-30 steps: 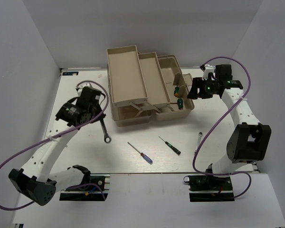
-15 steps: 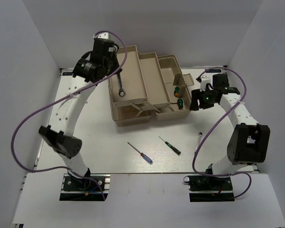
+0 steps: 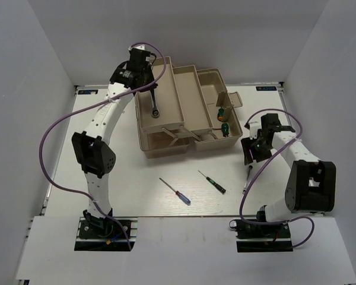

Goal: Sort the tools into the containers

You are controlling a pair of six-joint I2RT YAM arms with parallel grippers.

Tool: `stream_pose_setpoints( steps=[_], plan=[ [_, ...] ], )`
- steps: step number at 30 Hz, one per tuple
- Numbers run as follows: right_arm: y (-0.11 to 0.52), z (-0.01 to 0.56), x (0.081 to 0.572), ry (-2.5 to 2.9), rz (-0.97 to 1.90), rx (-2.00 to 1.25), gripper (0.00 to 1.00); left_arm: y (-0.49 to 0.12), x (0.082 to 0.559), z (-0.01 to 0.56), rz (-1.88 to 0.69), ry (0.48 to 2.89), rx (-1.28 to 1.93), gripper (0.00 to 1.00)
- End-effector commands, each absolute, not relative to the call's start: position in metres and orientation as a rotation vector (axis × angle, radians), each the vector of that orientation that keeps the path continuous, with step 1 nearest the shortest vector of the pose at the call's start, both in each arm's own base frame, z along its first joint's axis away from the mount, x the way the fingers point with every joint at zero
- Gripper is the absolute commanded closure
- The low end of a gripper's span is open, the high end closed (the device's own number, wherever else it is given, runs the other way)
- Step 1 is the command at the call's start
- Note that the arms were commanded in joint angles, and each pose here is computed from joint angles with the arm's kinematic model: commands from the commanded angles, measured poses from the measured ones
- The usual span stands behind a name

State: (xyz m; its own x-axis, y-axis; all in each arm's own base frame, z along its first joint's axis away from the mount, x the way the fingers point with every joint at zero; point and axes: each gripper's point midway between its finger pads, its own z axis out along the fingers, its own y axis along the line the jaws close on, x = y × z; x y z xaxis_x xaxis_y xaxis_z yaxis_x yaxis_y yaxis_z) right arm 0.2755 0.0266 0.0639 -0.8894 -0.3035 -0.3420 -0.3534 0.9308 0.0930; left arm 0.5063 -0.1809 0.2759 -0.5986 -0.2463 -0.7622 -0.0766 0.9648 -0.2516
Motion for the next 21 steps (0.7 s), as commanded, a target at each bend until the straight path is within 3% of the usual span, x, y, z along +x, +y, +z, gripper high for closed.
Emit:
stream_pose_setpoints(
  steps=[1,4,8,12,15,21],
  plan=[
    [0.022,0.051,0.241,2.886,0.212,-0.424,0.37,-0.183,0.515,0.333,-0.350,2.059,-0.214,1.00],
    [0.026,0.041,0.227,2.937,0.222,-0.400,0.37,-0.177,0.523,0.329,-0.362,2.065,-0.221,0.82],
    [0.025,0.030,0.216,3.005,0.177,-0.343,0.38,-0.179,0.525,0.340,-0.402,2.045,-0.208,0.41],
    [0.034,0.020,0.208,3.040,0.209,-0.284,0.38,-0.174,0.521,0.361,-0.410,2.002,-0.191,0.19],
    [0.035,0.011,0.204,3.070,0.177,-0.248,0.39,-0.167,0.510,0.376,-0.391,1.984,-0.174,0.10],
    [0.040,-0.005,0.198,3.158,0.107,-0.005,0.50,-0.154,0.452,0.403,-0.362,1.971,-0.135,0.08]
  ],
)
